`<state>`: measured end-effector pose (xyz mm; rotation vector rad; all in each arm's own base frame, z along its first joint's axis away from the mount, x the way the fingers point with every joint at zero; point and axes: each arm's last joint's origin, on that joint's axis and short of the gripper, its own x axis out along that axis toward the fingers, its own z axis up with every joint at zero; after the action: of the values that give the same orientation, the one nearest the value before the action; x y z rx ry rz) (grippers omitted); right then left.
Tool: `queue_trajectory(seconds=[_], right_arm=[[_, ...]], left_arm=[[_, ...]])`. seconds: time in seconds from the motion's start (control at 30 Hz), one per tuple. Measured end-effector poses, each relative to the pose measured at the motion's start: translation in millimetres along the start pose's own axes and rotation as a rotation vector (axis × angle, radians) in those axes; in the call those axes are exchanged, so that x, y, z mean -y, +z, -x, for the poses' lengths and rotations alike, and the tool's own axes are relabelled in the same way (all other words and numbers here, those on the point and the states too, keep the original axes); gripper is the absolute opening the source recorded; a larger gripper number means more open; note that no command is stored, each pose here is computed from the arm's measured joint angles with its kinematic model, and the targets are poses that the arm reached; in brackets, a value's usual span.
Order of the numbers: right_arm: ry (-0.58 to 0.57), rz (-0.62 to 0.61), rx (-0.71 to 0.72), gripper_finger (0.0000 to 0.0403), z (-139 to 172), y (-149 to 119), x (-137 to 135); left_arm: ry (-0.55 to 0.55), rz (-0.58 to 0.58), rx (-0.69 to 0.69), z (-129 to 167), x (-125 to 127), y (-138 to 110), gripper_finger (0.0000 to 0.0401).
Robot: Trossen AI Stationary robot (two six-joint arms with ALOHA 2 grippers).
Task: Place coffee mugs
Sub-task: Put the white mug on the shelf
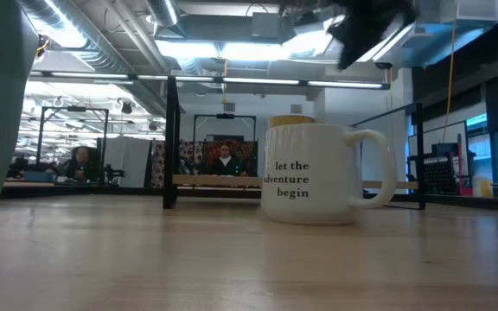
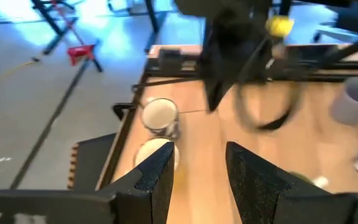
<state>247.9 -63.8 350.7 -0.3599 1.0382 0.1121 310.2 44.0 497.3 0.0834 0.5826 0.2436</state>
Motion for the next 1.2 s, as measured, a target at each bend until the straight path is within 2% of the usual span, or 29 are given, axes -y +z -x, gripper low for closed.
queue_trajectory(seconds=[0.17, 0.33, 0.5, 0.63, 0.77, 0.9, 1.1, 1.2], right_arm=[[0.165, -0.067, -0.14, 0.0019, 18.7, -15.5, -59.8], [0.197, -0.255, -0.163, 0.0085, 24.8, -39.7, -126.2], [0.201, -0.387, -0.1, 0.0141, 27.5, -52.0, -182.4], [0.204, -0.409, -0.087, 0.0149, 32.3, -55.0, -215.4], [0.24, -0.434, -0.131, 0.0149, 31.3, -57.9, -247.6], [0.328, -0.458, -0.118, 0.0149, 33.8, -57.7, -275.7], [0.448, -0.561, -0.084, 0.015, 37.5, -54.0, -304.8], [0.469, -0.55, -0.093, 0.015, 34.8, -55.7, -321.1]], left_arm=[[-0.123, -0.019, -0.062, 0.9, 7.7, -6.4, 0.0139], [-0.235, -0.053, -0.09, 2.4, 14.8, -9.8, 0.0139], [-0.348, -0.082, -0.052, 4.6, 26.4, -6.8, 0.0139], [-0.413, -0.165, -0.069, -3.1, 49.4, -8.4, 0.0139], [-0.394, -0.226, -0.055, -17.6, 64.1, -8.8, 0.0139], [-0.403, -0.273, -0.037, -36.1, 79.0, -9.8, 0.0139], [-0.404, -0.22, -0.057, -46.8, 84.8, -12.2, 0.0139], [-0.41, -0.195, -0.049, -51.4, 87.3, -10.9, 0.0139]])
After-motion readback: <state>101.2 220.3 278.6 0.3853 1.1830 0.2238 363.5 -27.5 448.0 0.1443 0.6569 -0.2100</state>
